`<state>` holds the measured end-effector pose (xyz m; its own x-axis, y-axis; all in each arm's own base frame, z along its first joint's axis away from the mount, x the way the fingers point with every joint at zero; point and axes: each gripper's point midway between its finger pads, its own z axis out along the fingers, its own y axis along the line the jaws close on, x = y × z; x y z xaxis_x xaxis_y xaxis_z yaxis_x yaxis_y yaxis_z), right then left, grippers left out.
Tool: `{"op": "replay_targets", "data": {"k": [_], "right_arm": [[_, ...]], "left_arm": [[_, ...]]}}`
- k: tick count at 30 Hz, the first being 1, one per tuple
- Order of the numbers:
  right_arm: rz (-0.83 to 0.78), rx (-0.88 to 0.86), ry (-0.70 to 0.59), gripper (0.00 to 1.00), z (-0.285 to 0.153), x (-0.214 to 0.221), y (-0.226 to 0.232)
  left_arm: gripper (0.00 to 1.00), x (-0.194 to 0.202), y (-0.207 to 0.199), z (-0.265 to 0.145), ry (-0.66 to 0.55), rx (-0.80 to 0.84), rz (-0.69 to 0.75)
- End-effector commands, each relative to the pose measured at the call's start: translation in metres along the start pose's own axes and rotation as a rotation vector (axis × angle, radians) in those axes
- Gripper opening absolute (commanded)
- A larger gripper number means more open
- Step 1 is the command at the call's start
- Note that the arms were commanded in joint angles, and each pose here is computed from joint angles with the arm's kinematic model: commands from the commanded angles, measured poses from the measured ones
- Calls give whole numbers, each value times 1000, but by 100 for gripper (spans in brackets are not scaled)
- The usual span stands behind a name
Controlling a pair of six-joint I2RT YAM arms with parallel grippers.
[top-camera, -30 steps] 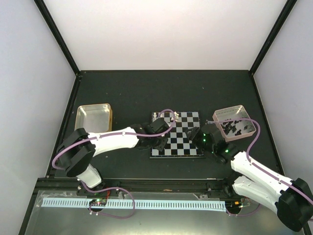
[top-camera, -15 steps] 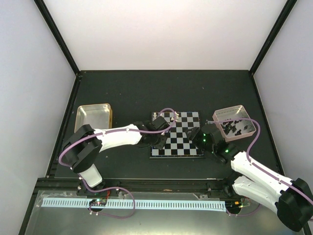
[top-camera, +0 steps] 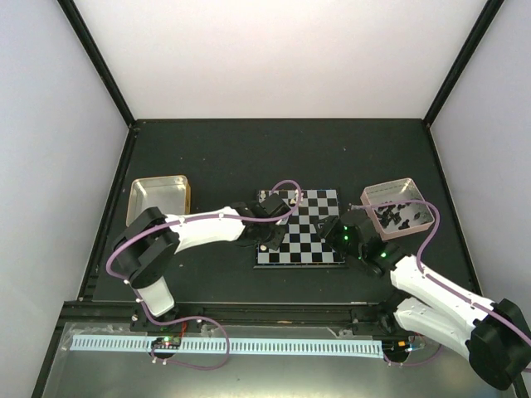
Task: Set up the chess pieces on the board
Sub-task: Place the chess piece on the chessboard.
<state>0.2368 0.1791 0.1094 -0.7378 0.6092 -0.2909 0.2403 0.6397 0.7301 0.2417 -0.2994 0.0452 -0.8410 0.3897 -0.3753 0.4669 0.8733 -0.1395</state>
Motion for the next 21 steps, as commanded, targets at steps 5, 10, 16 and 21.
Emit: {"op": "replay_targets", "data": {"k": [5, 10, 16, 21], "right_arm": [[-19, 2, -6, 56, 1, -2, -1], [-24, 2, -7, 56, 0, -2, 0], [-59, 6, -29, 56, -2, -8, 5], [-141, 15, -37, 56, -1, -14, 14]], "left_arm": [[17, -8, 0, -4, 3, -8, 13], [26, -12, 0, -12, -12, -9, 15], [34, -32, -10, -51, -128, 55, 11], [41, -52, -7, -105, -328, 109, -13]]}}
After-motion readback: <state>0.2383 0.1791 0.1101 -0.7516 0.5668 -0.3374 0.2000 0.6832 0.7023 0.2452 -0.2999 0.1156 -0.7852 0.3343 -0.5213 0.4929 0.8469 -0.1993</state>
